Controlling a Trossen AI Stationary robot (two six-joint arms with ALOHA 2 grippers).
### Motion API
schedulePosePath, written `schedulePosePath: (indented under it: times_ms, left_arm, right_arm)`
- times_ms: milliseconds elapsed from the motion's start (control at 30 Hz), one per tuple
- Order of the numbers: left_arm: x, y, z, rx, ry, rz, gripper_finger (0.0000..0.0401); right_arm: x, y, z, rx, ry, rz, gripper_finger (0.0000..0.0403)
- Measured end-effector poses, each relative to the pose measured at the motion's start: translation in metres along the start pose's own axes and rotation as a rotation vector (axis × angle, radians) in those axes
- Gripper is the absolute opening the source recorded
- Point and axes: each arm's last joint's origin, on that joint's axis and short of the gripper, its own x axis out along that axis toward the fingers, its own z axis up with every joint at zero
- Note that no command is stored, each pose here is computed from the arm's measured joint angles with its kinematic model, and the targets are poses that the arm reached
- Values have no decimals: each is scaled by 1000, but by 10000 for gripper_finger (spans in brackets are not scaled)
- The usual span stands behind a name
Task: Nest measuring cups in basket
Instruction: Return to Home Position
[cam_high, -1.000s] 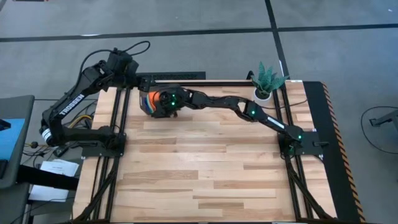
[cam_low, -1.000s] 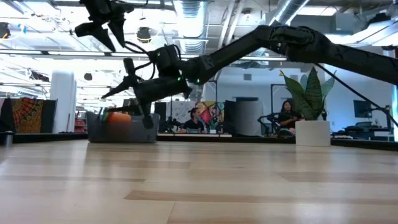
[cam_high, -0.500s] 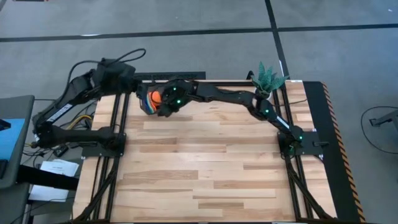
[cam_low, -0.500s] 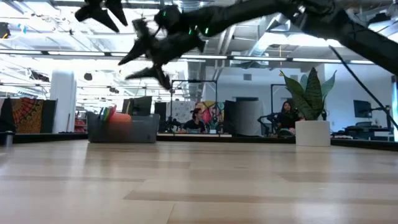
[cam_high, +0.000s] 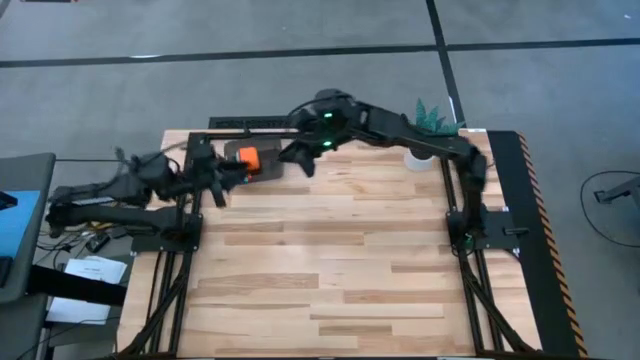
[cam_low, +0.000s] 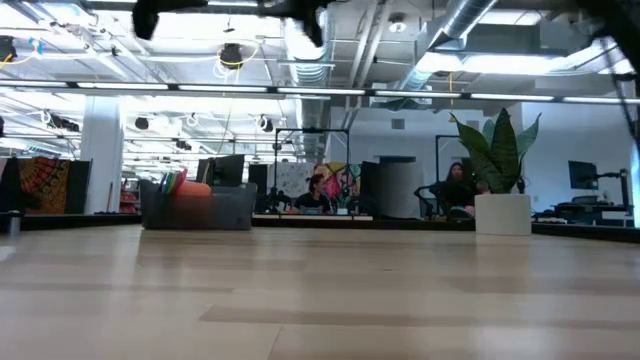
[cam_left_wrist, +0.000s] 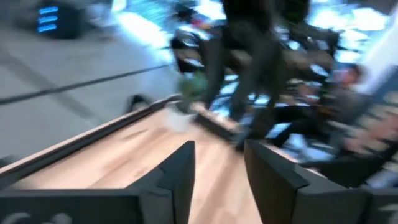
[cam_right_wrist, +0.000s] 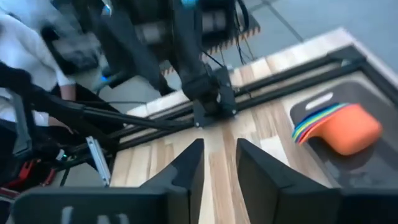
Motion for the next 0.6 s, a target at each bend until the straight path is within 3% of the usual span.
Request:
schedulePosePath:
  times_ms: [167,333,433,500,600]
  left_arm:
    - [9,-4,-38,46,-37,-163,83]
    - [6,-3,-61,46,-33,-221,37]
    - [-1,-2,-62,17,-67,-237,8]
    - [-6,0,-62,76,-69,-265,4]
    - [-12,2,-62,124,-54,-290,9]
  right_arm:
    - [-45,14,-16,-40,-100,25,92]
    - [-90,24,-51,-36,-274,92,65]
    - [-130,36,-65,-83,-423,145,45]
    - [-152,42,-76,-154,-458,95,30]
    - [-169,36,-101,-221,-336,-33,12]
